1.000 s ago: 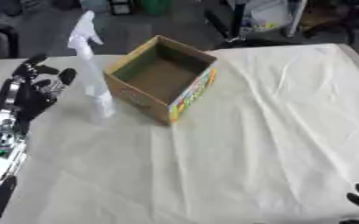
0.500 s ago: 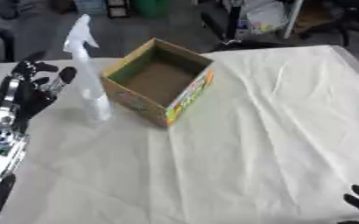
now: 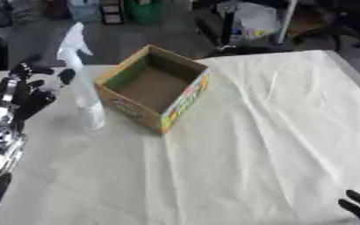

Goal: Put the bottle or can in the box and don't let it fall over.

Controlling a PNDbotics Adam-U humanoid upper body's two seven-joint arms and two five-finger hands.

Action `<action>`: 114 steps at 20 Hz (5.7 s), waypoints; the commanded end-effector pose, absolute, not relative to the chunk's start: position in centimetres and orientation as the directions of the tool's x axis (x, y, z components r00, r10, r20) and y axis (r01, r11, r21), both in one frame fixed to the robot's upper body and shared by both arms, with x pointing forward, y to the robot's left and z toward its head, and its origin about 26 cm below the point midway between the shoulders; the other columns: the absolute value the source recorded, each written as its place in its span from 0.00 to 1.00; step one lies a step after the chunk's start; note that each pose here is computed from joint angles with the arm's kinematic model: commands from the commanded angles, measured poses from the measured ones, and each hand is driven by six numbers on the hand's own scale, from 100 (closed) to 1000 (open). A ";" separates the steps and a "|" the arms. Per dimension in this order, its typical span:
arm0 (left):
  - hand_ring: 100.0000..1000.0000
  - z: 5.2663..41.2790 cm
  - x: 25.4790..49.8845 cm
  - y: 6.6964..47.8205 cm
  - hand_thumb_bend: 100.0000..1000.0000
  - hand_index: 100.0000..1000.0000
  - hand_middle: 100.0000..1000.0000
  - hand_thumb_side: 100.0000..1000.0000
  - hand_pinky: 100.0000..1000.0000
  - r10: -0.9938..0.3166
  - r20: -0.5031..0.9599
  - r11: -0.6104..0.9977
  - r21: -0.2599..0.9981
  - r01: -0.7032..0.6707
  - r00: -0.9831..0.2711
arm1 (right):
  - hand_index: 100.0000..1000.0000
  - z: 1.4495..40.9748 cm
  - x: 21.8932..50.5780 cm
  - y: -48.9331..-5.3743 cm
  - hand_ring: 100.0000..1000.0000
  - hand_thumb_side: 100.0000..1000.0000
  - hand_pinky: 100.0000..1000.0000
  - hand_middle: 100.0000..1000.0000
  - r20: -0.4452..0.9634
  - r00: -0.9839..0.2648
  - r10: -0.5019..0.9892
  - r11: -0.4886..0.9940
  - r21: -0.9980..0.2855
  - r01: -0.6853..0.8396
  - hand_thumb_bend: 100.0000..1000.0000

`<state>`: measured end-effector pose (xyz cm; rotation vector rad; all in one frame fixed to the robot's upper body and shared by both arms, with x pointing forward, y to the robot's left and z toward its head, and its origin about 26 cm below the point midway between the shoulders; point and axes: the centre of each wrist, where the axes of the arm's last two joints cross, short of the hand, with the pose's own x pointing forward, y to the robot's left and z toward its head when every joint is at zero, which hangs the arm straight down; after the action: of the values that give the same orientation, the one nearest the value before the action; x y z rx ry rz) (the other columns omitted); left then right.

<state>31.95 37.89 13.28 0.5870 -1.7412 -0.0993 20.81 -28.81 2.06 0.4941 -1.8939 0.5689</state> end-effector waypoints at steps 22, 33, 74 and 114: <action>0.97 18.9 35.9 38.2 0.69 0.90 0.61 0.46 0.87 -0.556 0.802 0.828 0.507 -0.240 -0.221 | 1.00 2.4 21.0 -28.6 1.00 0.41 0.72 1.00 0.924 -0.376 -0.071 0.779 -0.184 -0.600 0.00; 0.96 19.1 36.7 38.2 0.65 0.89 0.58 0.42 0.86 -0.572 0.796 0.817 0.533 -0.218 -0.197 | 1.00 2.4 21.1 -28.6 1.00 0.41 0.72 1.00 0.924 -0.374 -0.073 0.776 -0.183 -0.604 0.00; 0.34 23.1 35.9 37.0 0.00 0.34 0.00 0.00 0.64 -0.420 0.834 0.905 0.354 -0.236 -0.358 | 1.00 2.3 21.0 -28.5 1.00 0.41 0.72 1.00 0.925 -0.374 -0.074 0.774 -0.183 -0.606 0.00; 0.86 23.4 38.8 30.2 0.46 0.78 0.39 0.21 0.83 -0.330 0.796 0.915 0.402 0.035 -0.508 | 1.00 2.7 22.1 -26.7 1.00 0.41 0.72 1.00 0.913 -0.396 -0.097 0.744 -0.198 -0.638 0.00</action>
<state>39.30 29.98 21.70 0.1516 -2.0343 -0.3850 22.07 -26.59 2.36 0.5754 -1.8990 0.6401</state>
